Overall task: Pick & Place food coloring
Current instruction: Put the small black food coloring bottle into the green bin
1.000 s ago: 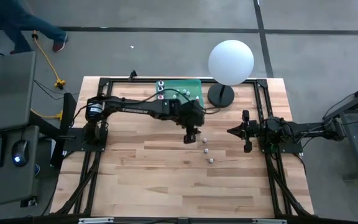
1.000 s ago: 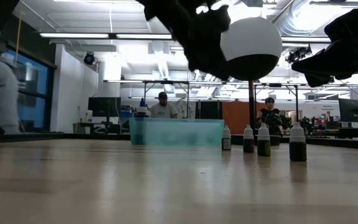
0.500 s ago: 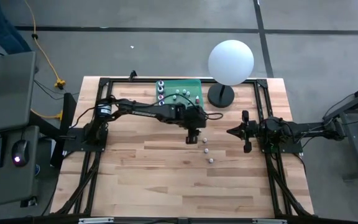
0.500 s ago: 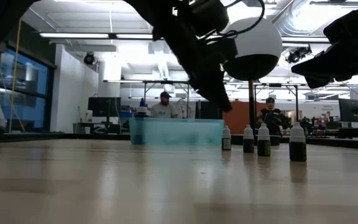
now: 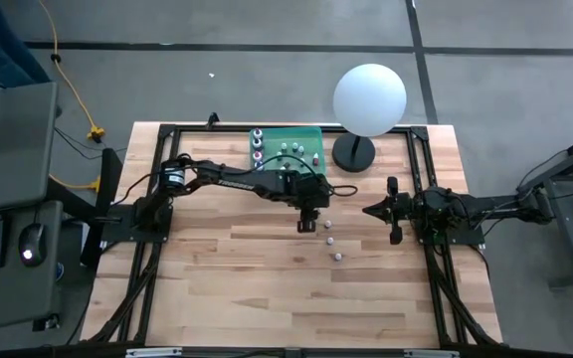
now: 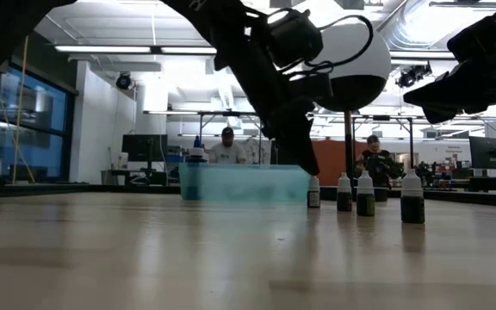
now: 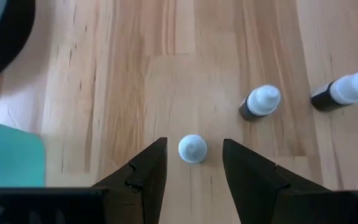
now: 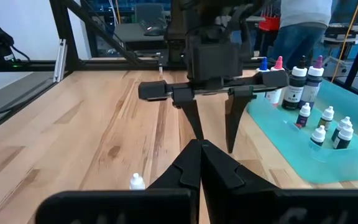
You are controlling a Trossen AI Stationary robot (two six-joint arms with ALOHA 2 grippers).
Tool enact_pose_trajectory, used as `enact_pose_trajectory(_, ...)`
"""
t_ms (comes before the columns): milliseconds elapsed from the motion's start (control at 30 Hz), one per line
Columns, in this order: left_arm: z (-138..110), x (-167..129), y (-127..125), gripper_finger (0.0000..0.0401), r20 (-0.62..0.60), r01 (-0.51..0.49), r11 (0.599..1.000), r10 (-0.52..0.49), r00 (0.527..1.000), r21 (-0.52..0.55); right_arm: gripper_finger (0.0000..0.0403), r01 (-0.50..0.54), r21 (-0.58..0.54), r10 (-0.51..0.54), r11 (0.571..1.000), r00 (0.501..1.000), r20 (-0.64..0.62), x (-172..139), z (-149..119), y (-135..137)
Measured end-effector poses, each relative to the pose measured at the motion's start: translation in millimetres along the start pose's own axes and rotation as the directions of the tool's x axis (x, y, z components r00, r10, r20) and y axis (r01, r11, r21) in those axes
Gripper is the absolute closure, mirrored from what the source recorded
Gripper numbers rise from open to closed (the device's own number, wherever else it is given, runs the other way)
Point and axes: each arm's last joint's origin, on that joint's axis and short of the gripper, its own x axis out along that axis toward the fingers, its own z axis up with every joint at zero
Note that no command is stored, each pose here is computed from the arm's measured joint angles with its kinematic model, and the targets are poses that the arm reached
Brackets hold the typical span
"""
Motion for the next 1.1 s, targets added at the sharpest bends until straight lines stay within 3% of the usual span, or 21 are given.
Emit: enact_pose_trajectory(1100,-7,19,-2,0.025,-0.024,-0.003,1.0,0.002,1.0,-0.026,0.0402,0.0,0.0,0.0,1.0,1.0,0.0,0,0,0)
